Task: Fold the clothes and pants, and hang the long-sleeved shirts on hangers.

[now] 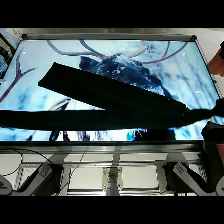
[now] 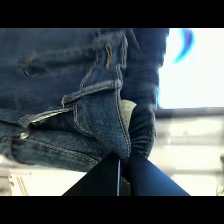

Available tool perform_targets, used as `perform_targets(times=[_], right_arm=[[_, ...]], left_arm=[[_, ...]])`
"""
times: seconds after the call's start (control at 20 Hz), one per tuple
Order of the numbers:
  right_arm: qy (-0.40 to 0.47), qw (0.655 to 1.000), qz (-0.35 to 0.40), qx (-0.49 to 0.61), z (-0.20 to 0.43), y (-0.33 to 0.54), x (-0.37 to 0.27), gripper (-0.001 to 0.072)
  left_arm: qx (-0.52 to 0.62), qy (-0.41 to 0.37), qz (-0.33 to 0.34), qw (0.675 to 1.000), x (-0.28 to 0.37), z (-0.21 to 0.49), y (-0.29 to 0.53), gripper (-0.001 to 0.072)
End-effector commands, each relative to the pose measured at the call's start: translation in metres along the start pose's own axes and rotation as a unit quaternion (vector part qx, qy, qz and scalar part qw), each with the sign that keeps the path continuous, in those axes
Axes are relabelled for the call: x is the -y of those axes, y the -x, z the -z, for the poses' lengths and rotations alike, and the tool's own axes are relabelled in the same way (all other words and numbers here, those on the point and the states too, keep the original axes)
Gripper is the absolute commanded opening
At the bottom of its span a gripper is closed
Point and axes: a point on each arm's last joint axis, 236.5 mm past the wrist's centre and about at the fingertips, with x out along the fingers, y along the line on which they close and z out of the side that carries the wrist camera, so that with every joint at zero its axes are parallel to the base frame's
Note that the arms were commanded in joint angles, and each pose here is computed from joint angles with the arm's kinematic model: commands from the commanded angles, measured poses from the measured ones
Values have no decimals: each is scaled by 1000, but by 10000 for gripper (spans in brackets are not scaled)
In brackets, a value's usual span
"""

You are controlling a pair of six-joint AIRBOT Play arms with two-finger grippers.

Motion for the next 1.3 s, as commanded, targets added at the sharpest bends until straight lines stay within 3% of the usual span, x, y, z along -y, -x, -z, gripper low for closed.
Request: perform_targets(times=[0.0,0.15,0.35,0.6,0.95,1.15,1.25], right_arm=[[-24,998,15,-48,46,-24,3,21],[-27,998,31,-50,55,-24,6,21],[-35,995,92,-34,49,-15,33,21],[-31,993,114,-6,36,-11,43,20],[-43,998,30,21,-19,-53,39,19],[-137,990,3,37,-45,-85,74,19],[-188,979,-45,68,-60,-91,85,19]], left_arm=[[-41,-92,-67,993,-1,21,18,33],[-41,-144,-58,987,18,21,19,33],[22,-134,-36,990,32,-22,23,32],[67,-100,69,990,86,-89,31,32],[59,-117,127,983,180,-139,-19,32],[74,-108,163,978,254,-157,-53,32],[92,-91,180,975,283,-164,-66,32]])
